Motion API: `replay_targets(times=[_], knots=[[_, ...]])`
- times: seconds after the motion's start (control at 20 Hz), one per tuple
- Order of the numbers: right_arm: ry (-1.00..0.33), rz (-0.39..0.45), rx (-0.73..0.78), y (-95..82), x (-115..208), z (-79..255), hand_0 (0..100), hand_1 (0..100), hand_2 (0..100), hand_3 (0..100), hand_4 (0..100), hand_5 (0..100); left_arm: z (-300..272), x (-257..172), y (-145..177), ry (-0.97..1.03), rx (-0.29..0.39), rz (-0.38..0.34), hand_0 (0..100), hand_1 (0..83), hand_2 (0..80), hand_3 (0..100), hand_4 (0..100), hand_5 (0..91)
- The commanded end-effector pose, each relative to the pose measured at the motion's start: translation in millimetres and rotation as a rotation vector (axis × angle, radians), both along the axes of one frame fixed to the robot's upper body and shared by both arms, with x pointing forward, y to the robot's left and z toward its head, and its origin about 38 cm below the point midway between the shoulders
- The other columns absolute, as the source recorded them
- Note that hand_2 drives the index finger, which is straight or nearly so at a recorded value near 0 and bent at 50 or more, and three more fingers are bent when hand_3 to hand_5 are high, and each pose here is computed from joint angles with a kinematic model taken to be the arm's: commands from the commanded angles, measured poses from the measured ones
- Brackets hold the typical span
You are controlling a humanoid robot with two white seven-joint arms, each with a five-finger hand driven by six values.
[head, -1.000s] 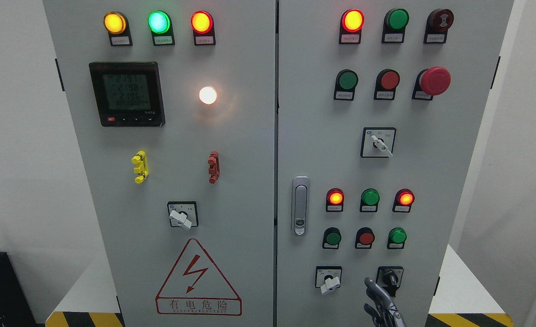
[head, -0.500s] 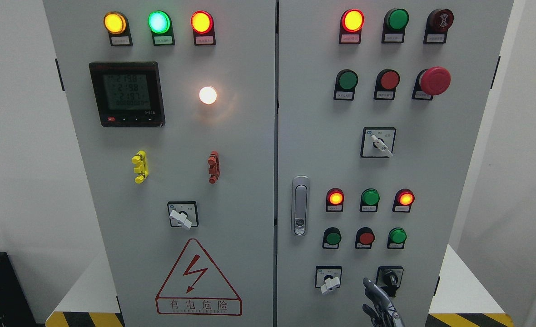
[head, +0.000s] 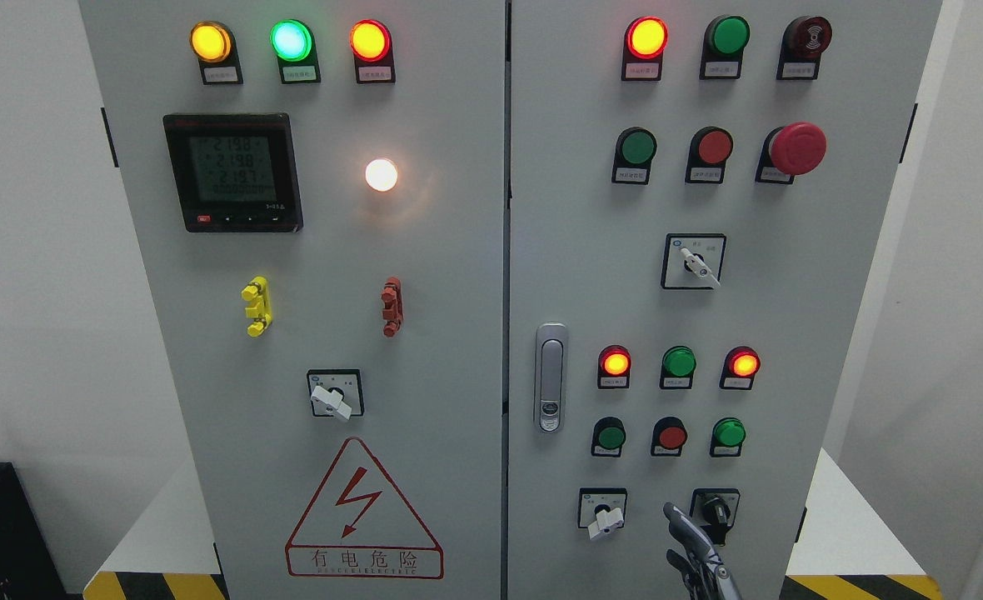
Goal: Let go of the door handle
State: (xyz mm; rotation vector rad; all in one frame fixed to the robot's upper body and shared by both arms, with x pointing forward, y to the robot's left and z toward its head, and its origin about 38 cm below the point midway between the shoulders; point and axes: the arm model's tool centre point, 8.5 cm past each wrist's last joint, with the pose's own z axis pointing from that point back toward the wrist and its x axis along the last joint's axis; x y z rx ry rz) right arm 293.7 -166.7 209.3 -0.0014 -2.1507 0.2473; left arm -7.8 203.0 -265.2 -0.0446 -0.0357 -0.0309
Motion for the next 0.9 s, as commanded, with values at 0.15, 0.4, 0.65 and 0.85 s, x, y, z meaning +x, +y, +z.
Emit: replay_targets(times=[0.15,0.4,0.65,0.85], knots=[[-0.019,-0.195,-0.258,19.9,16.5,15.1,40,23,0,49,48,42,0.0,0.1,-0.1,-0.001,-0.001,0.000,0,0.0,3.1,17,13,0.0],[-0.031,-0.271,-0.370,41.9,21.0,20.4,37,25,0,58,60,57,0.0,-0.1,-0.1,0.001,-0.001,0.000,0,0.0,3.0,17,13,0.0],[-0.094,-0.334,-0.560,62.3,19.6,19.3,34,23,0,71,74,72,0.0,-0.4,0.0,0.001,-0.001,0.000,0,0.0,3.1,17,13,0.0],[-0.113,-0.373,-0.686,70.6,22.0,10.6,34,20,0,73,75,73,0.0,-0.1,-0.1,0.001,-0.001,0.000,0,0.0,3.1,17,13,0.0]])
